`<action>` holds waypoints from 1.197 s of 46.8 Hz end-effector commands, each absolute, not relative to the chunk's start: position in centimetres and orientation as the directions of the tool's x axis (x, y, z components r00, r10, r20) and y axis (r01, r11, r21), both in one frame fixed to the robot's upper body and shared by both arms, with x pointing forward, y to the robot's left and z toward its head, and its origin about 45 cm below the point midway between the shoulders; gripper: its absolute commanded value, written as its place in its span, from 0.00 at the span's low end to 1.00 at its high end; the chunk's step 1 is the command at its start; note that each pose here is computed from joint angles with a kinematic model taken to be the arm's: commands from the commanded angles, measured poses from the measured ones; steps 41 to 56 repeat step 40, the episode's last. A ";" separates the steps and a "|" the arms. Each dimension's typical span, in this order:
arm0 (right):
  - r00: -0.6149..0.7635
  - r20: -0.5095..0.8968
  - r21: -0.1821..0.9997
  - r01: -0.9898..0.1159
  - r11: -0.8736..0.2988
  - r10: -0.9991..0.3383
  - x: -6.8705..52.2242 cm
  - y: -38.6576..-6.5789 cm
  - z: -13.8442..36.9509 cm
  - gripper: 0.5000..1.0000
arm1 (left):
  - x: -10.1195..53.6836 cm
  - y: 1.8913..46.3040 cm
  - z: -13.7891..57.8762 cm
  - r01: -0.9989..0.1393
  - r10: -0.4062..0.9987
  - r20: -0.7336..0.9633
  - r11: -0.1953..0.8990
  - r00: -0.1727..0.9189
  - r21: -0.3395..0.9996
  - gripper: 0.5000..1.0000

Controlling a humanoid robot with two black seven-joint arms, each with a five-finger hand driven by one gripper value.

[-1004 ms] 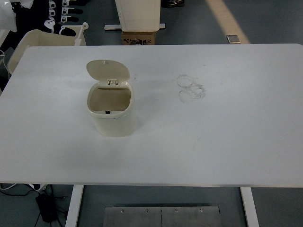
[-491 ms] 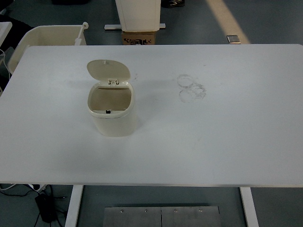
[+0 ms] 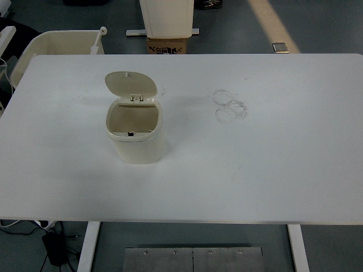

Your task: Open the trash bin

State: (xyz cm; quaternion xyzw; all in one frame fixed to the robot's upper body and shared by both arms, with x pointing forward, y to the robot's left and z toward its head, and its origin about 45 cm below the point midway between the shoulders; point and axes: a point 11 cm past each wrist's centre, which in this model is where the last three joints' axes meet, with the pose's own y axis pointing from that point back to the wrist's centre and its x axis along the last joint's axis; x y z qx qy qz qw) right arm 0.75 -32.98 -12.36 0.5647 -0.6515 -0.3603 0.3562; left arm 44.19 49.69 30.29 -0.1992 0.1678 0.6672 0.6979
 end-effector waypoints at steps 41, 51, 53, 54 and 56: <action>-0.109 0.057 0.872 -0.479 0.103 -0.992 0.8 -33.0 -12.4 0.98 | 41.5 48.0 19.2 -0.994 0.809 -0.582 -0.021 -0.082 0.110 1.00; -0.109 0.057 0.872 -0.479 0.103 -0.992 0.8 -33.0 -12.4 0.98 | 41.5 48.0 19.2 -0.994 0.809 -0.582 -0.021 -0.082 0.110 1.00; -0.109 0.057 0.872 -0.479 0.103 -0.992 0.8 -33.0 -12.4 0.98 | 41.5 48.0 19.2 -0.994 0.809 -0.582 -0.021 -0.082 0.110 1.00; -0.109 0.057 0.872 -0.479 0.103 -0.992 0.8 -33.0 -12.4 0.98 | 41.5 48.0 19.2 -0.994 0.809 -0.582 -0.021 -0.082 0.110 1.00; -0.109 0.057 0.872 -0.479 0.103 -0.992 0.8 -33.0 -12.4 0.98 | 41.5 48.0 19.2 -0.994 0.809 -0.582 -0.021 -0.082 0.110 1.00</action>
